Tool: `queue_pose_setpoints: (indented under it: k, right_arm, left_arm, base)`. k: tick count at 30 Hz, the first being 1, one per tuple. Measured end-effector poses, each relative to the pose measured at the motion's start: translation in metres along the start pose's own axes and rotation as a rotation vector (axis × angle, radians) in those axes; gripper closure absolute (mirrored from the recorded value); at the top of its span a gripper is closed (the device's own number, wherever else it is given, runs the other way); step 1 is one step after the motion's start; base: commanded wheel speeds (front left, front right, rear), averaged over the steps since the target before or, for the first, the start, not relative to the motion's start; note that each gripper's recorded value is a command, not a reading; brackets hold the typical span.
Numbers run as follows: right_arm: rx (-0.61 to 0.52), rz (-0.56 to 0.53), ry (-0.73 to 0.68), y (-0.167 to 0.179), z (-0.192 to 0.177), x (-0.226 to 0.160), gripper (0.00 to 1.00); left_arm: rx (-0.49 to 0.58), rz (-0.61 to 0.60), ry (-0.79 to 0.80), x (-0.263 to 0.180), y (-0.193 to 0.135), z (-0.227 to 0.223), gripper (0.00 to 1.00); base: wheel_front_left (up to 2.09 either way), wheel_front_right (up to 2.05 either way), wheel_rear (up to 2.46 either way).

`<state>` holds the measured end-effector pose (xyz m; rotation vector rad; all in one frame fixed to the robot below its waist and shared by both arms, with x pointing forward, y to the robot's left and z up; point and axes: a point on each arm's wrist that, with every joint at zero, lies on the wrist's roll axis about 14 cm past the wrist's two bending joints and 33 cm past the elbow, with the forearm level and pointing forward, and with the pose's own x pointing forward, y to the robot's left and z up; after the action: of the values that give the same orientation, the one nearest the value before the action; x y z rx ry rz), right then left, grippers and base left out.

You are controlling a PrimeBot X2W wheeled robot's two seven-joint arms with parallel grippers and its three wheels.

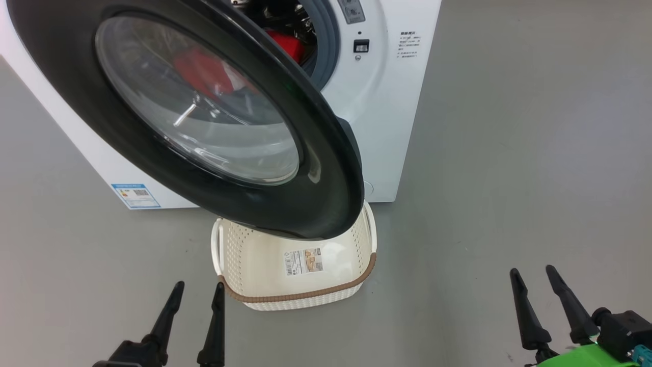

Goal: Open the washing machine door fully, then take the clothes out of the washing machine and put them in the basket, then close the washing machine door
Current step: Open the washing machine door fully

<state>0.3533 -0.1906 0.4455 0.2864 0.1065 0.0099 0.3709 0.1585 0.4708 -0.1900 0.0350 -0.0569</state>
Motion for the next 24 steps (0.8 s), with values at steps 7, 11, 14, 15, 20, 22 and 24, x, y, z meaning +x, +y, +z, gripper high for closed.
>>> queue_pose_setpoints:
  k: [7,11,14,15,20,22,24]
  right_arm:
    - [0.126,0.068,-0.073,0.027,0.021,0.02,1.0]
    - [0.208,0.125,-0.116,0.047,0.037,0.034,1.0]
    - [0.258,0.17,-0.155,0.061,0.053,0.047,1.0]
    - [0.271,0.19,-0.167,0.067,0.058,0.051,1.0]
    - [0.336,0.264,-0.212,0.091,0.08,0.071,1.0]
    - [0.372,0.282,-0.224,0.096,0.087,0.078,1.0]
    - [0.408,0.301,-0.227,0.102,0.092,0.085,1.0]
  left_arm:
    - [0.0,0.004,-0.001,-0.004,0.001,0.001,0.0]
    - [0.0,0.016,-0.005,-0.008,0.004,0.002,0.0]
    - [-0.001,0.022,-0.005,-0.011,0.006,0.002,0.0]
    - [-0.001,0.024,-0.005,-0.012,0.006,0.002,0.0]
    - [-0.004,0.034,0.003,-0.014,0.008,0.0,0.0]
    - [-0.01,0.039,0.009,-0.014,0.009,-0.002,0.0]
    - [-0.013,0.047,0.014,-0.014,0.011,-0.004,0.0]
  base:
    - [0.0,0.0,0.0]
    - [0.0,0.0,0.0]
    - [0.0,0.0,0.0]
    - [0.0,0.0,0.0]
    - [0.0,0.0,0.0]
    - [0.0,0.0,0.0]
    - [0.0,0.0,0.0]
